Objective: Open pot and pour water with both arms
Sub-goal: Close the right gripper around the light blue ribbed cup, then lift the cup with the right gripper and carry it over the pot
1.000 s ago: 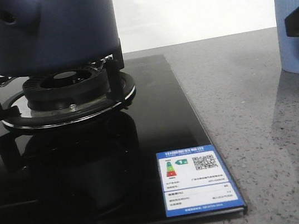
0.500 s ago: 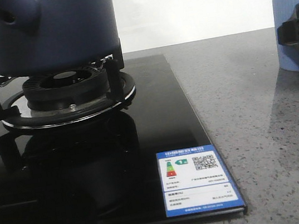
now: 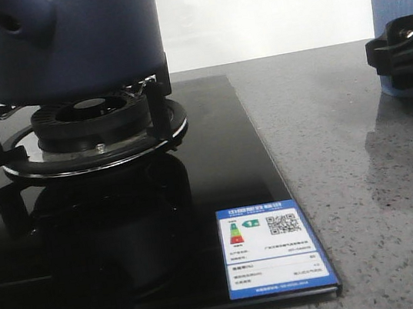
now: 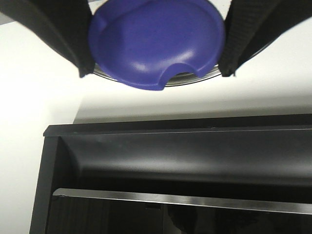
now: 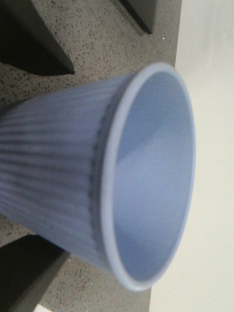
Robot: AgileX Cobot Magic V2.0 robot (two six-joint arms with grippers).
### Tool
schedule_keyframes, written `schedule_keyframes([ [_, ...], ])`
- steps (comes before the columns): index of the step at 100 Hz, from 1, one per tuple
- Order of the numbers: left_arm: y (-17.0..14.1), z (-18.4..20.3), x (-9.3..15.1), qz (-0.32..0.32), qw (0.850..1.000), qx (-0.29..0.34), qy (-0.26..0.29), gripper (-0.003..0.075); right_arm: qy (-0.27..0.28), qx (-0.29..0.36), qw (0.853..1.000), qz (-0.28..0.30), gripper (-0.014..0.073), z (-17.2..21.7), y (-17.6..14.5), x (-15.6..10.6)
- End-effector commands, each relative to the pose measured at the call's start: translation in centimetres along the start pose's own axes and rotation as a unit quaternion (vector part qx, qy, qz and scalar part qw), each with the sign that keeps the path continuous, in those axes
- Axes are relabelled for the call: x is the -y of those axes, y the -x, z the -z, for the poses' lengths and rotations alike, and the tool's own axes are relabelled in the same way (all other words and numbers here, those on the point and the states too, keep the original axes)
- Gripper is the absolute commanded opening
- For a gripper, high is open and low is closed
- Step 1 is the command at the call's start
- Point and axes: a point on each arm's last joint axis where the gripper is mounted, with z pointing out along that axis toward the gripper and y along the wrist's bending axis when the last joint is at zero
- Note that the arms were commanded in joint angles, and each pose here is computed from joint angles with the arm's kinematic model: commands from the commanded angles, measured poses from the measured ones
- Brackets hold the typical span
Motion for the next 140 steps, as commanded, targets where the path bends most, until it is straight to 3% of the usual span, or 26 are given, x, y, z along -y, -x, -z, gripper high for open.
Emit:
schedule_keyframes([
  [1, 2.6, 0.7, -0.4, 0.000, 0.997, 0.072, 0.019, 0.0353, -0.002, 0.064, 0.998, 0.002, 0.0587, -0.4, 1.6, -0.1],
  [30, 2.6, 0.7, -0.4, 0.000, 0.997, 0.072, 0.019, 0.0353, -0.025, 0.060, 0.998, -0.010, 0.0580, -0.7, 1.0, 0.2],
  [52, 2.6, 0.7, -0.4, 0.000, 0.997, 0.072, 0.019, 0.0353, -0.034, 0.058, 0.998, -0.015, 0.0359, -0.7, 1.0, 0.4],
  [76, 2.6, 0.7, -0.4, 0.000, 0.997, 0.072, 0.019, 0.0353, -0.013, 0.066, 0.998, -0.006, 0.0359, -0.5, 1.4, 0.1],
  [93, 2.6, 0.7, -0.4, 0.000, 0.997, 0.072, 0.019, 0.0353, 0.027, 0.100, 0.995, 0.007, 0.0359, 0.4, 3.4, -0.4],
  [108, 2.6, 0.7, -0.4, 0.000, 0.997, 0.072, 0.019, 0.0353, 0.061, 0.078, 0.995, 0.011, 0.0359, 0.7, 5.4, -0.8],
  [140, 2.5, 0.5, -0.3, -0.011, 0.997, 0.071, 0.017, 0.0353, 0.150, 0.060, 0.984, 0.080, 0.0358, 0.3, 13.1, -2.7],
])
